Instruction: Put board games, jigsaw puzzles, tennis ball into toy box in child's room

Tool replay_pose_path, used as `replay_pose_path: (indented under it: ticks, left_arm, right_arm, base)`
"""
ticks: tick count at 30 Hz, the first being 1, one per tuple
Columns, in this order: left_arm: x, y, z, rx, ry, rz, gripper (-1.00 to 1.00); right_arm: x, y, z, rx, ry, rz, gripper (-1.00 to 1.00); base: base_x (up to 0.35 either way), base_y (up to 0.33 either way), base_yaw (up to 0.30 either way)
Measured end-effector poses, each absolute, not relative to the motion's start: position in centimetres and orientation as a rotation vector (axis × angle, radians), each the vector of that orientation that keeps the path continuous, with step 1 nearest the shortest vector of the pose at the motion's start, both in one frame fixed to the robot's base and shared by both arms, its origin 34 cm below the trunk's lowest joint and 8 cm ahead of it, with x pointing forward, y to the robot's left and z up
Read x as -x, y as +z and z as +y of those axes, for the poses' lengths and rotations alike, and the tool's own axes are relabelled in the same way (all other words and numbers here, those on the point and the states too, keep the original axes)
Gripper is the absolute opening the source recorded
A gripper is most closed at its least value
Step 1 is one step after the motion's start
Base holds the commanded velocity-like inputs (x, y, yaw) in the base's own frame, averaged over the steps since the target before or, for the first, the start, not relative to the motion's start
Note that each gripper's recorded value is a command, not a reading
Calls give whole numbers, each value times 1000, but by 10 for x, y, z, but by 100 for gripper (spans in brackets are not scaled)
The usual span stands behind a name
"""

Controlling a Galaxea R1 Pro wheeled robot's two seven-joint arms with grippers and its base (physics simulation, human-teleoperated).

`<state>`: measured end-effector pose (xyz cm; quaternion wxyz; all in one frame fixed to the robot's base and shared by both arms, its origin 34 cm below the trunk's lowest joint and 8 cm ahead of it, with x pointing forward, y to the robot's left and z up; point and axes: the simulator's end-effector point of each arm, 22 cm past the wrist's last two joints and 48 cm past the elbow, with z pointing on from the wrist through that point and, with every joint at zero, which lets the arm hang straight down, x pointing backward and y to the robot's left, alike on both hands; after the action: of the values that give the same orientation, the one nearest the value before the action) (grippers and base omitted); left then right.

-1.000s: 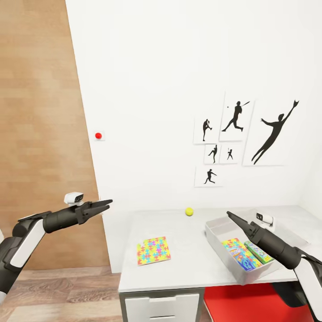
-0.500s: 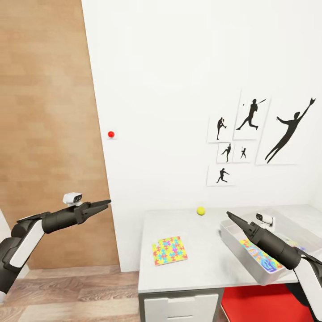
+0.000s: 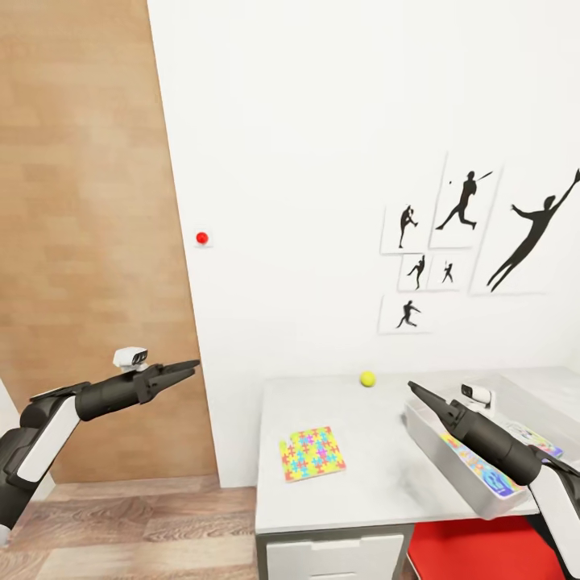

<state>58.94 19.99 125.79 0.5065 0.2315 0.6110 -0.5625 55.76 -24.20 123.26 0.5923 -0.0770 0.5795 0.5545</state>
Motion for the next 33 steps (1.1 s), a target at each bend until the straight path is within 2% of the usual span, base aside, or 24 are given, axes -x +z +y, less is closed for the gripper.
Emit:
replay_pose_path:
  ticks: [33]
  left_arm:
    - [-600,1237,200,-530,-1377,1509,100]
  right_arm:
    - [-570,1211,-243,140,1287,1395,100]
  base:
    - [135,46,0]
